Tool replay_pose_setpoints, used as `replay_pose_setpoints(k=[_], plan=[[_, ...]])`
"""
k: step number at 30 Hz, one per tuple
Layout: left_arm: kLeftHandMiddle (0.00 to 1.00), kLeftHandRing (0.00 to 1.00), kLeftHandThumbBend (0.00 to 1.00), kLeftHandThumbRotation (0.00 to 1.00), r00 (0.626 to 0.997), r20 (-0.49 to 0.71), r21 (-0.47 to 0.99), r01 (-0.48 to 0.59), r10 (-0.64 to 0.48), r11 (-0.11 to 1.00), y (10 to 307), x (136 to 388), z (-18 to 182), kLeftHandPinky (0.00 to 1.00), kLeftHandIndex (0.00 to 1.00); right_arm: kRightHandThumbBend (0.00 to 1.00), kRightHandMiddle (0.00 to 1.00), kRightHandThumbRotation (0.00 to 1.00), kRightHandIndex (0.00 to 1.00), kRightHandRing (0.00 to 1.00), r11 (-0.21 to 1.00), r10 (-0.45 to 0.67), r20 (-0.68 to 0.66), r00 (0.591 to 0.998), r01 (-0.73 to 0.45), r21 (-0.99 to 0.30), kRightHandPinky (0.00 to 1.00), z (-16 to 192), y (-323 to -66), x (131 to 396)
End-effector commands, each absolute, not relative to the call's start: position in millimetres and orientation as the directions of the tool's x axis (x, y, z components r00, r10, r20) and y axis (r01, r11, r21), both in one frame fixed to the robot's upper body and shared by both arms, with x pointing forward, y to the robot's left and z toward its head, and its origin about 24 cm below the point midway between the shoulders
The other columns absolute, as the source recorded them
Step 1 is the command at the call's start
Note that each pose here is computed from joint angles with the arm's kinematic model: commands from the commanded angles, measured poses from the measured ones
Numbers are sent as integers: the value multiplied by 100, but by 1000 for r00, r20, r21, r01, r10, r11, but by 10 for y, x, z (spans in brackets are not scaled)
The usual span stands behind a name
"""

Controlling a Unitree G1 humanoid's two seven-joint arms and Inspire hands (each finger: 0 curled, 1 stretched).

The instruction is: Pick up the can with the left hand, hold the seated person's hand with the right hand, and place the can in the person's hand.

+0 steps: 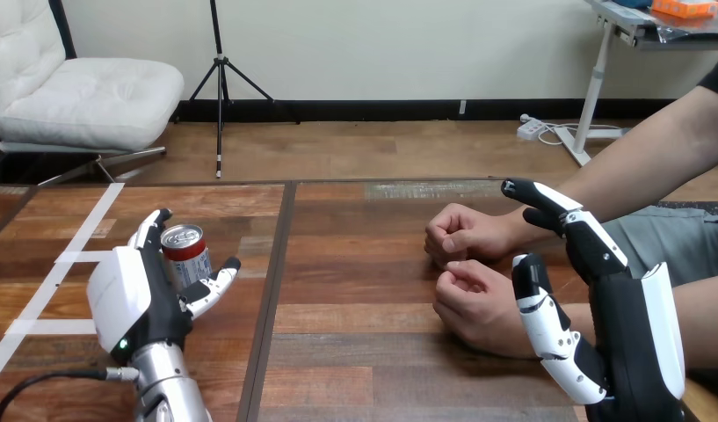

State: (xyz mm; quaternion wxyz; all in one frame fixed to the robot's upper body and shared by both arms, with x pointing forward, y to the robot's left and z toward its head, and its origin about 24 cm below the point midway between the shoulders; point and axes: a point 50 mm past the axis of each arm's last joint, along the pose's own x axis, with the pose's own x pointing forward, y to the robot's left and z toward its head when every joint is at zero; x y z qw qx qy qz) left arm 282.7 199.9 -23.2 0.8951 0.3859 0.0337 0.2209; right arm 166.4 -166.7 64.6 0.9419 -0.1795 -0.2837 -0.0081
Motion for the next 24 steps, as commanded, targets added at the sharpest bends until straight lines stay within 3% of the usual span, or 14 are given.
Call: replay_pose_setpoints(k=[1,24], plan=[[83,78,70,29,898,203,704,-411,390,579,2028,3083,50,69,82,30,81,67,78,83,932,106,610,786,135,-336,79,770,-1656,1736],[81,76,69,28,890,209,688,-428,405,587,2013,3171,115,65,81,30,80,71,78,84,936,125,614,779,111,-333,81,799,-1610,1756]])
